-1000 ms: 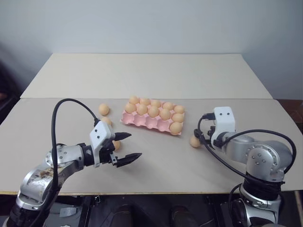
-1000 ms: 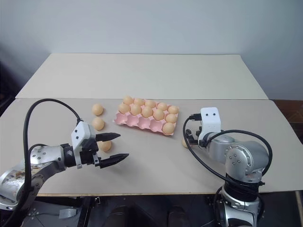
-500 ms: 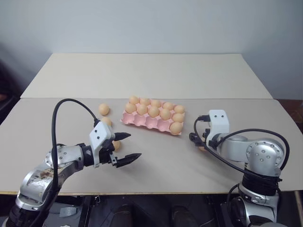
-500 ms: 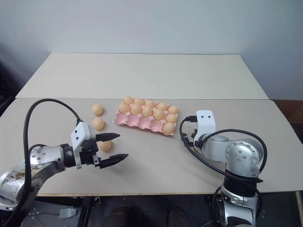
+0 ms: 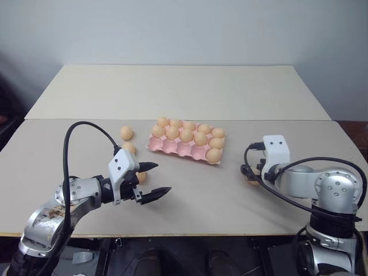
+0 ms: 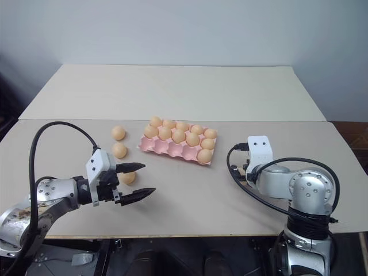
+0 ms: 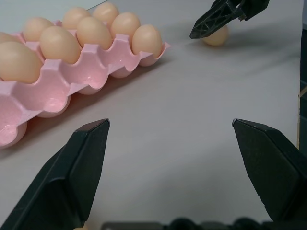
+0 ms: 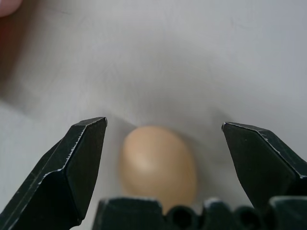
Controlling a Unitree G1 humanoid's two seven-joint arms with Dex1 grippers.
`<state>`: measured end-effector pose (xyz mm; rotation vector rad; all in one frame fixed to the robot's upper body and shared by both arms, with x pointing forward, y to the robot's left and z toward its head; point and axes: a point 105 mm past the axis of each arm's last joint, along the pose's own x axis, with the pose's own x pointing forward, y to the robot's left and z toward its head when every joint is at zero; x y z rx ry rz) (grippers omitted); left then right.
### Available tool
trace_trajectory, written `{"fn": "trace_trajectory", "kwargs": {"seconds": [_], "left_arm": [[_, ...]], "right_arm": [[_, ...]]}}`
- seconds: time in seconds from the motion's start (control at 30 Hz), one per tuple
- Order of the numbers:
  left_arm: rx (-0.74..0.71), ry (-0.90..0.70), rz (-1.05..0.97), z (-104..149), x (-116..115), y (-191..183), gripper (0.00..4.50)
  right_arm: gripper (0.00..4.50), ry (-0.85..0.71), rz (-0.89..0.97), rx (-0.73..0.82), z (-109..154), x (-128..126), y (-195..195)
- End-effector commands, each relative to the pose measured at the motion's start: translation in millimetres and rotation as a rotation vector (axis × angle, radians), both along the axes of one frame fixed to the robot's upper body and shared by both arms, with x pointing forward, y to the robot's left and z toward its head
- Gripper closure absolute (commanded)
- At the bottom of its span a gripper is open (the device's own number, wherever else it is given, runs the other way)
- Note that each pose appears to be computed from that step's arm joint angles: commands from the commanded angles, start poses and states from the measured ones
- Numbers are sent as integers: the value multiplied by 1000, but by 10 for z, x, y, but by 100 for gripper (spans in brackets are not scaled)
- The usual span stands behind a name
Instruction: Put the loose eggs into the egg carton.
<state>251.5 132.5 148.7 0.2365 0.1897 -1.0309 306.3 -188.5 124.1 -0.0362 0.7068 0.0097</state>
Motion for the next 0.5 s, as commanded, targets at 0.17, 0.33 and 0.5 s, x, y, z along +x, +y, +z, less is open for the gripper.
{"fn": "trace_trajectory", "kwargs": {"seconds": [0.17, 0.33, 0.5], "left_arm": [[-4, -42, -15, 72, 14, -26, 2], [-4, -46, -11, 77, 15, -18, 2], [-2, -48, -10, 79, 10, -12, 2]], "right_arm": [[0, 2, 55, 4, 22, -58, 66], [0, 40, 46, 1, -60, -86, 23], [0, 47, 15, -23, -105, -63, -13]]}}
